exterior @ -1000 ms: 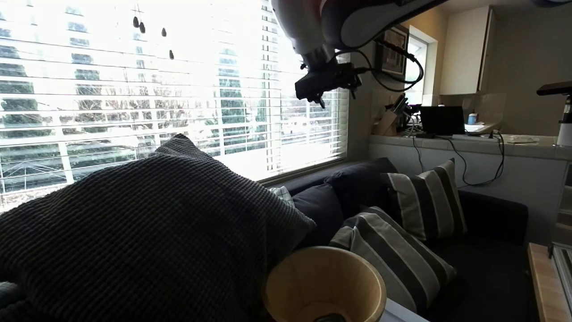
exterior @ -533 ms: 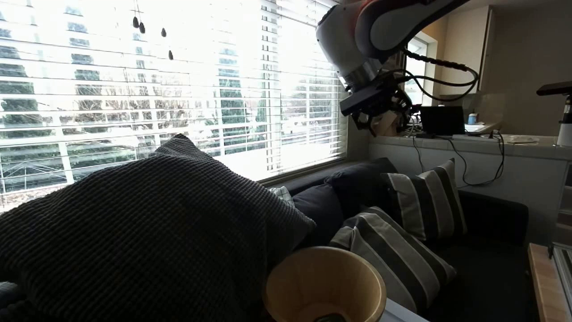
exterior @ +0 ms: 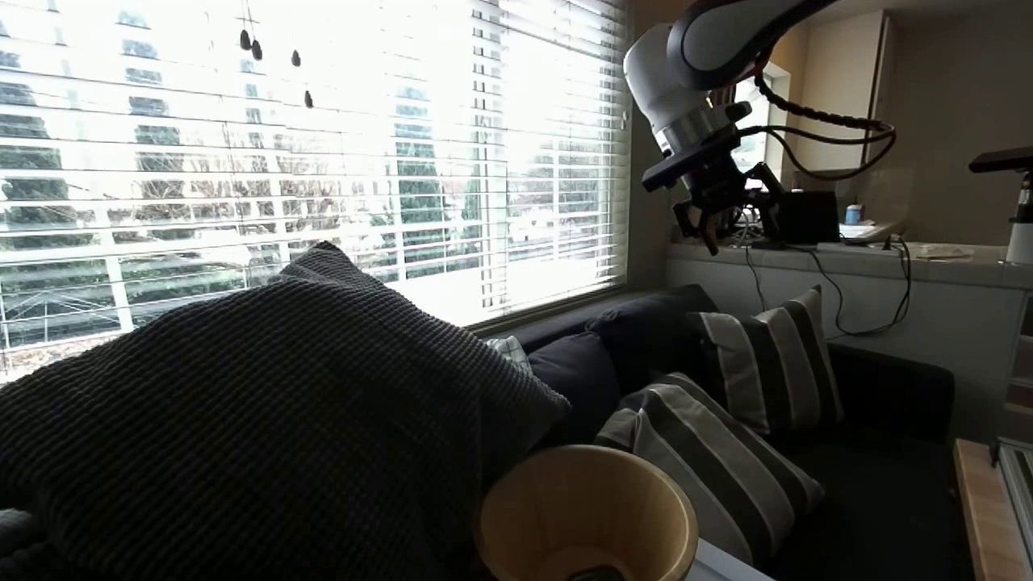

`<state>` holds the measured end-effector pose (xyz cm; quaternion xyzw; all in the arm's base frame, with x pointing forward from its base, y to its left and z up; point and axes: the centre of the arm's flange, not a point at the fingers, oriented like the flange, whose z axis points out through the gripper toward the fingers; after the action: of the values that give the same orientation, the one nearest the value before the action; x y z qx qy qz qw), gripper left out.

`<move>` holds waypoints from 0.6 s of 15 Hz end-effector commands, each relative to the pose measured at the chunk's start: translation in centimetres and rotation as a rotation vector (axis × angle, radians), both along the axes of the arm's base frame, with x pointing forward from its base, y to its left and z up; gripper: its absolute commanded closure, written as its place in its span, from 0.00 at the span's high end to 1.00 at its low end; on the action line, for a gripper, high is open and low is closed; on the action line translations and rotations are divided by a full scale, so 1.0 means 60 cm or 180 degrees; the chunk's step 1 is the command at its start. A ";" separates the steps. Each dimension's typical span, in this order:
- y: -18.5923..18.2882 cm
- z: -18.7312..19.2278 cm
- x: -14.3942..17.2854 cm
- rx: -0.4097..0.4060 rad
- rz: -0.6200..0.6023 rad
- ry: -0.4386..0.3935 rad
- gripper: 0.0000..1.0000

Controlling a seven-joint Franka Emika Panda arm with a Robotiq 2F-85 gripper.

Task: Move the pillow to the left

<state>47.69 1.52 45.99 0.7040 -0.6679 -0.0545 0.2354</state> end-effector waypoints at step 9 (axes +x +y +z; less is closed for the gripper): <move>-0.001 0.001 0.002 0.0013 -0.0005 -0.0005 1.00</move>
<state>47.84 1.48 46.07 0.7039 -0.6686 -0.0555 0.2335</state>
